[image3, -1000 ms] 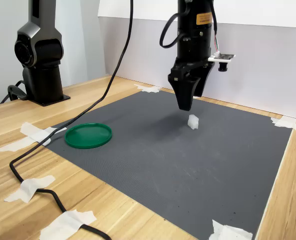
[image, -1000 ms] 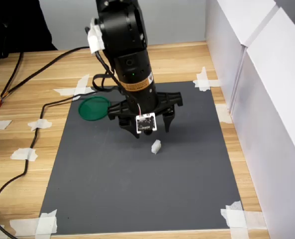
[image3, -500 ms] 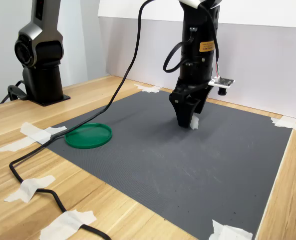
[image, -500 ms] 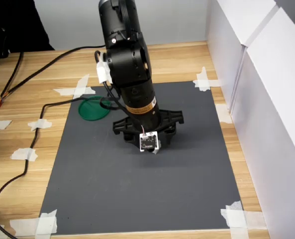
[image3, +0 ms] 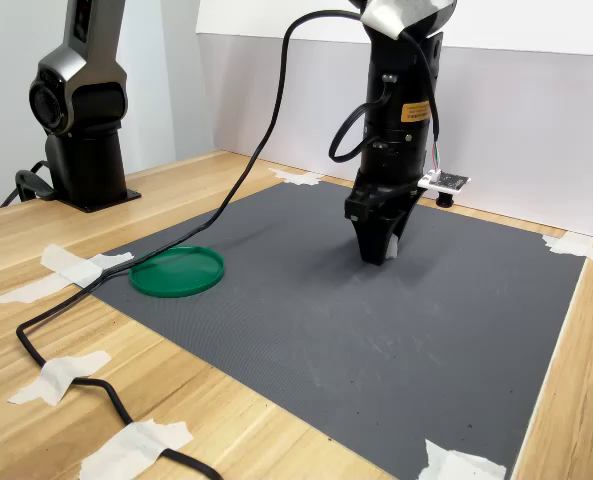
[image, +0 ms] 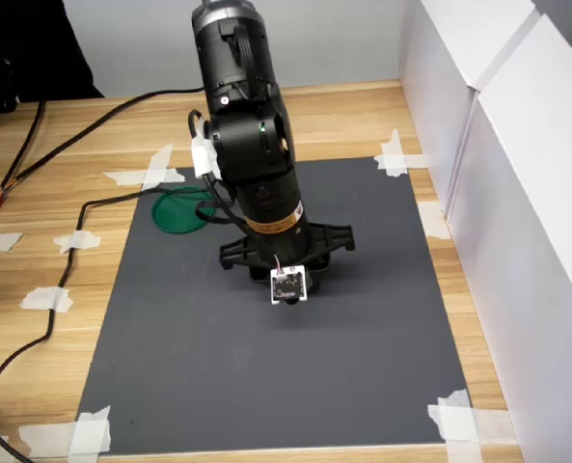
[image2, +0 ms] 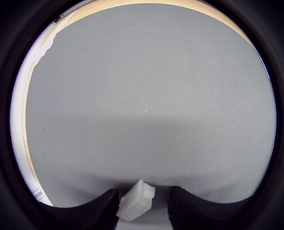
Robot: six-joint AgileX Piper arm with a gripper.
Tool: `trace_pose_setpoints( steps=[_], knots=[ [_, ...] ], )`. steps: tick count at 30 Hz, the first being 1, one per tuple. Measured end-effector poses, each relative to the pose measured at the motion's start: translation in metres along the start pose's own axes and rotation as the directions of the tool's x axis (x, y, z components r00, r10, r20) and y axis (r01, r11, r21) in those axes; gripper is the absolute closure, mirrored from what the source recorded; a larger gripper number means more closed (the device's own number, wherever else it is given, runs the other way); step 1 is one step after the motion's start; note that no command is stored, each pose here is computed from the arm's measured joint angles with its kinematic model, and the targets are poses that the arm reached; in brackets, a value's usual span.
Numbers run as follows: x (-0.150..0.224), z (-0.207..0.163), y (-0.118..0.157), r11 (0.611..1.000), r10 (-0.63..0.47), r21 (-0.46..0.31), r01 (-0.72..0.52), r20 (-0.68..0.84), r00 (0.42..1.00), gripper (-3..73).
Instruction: Grasp a white terminal and put it on the green lid.
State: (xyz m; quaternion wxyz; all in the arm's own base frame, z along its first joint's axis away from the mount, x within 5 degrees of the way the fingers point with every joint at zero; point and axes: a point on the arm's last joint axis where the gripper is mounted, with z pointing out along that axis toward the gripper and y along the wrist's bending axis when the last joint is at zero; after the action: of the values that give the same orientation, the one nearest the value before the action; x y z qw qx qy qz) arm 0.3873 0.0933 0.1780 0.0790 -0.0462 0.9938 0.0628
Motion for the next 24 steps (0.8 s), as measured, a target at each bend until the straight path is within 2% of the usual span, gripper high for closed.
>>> trace_pose_setpoints(
  steps=[5,11,20,24],
  knots=[
    [-0.001,0.0,0.0,1.0,0.001,-0.001,-0.001,0.014,1.0,40.6],
    [-0.002,0.001,-0.001,1.0,0.002,-0.001,-0.002,0.02,1.0,59.9],
    [-0.002,-0.002,0.0,1.0,0.0,-0.002,0.0,0.016,1.0,60.4],
    [0.001,-0.018,0.001,1.0,-0.016,-0.007,0.016,0.035,0.999,60.4]
  ],
)
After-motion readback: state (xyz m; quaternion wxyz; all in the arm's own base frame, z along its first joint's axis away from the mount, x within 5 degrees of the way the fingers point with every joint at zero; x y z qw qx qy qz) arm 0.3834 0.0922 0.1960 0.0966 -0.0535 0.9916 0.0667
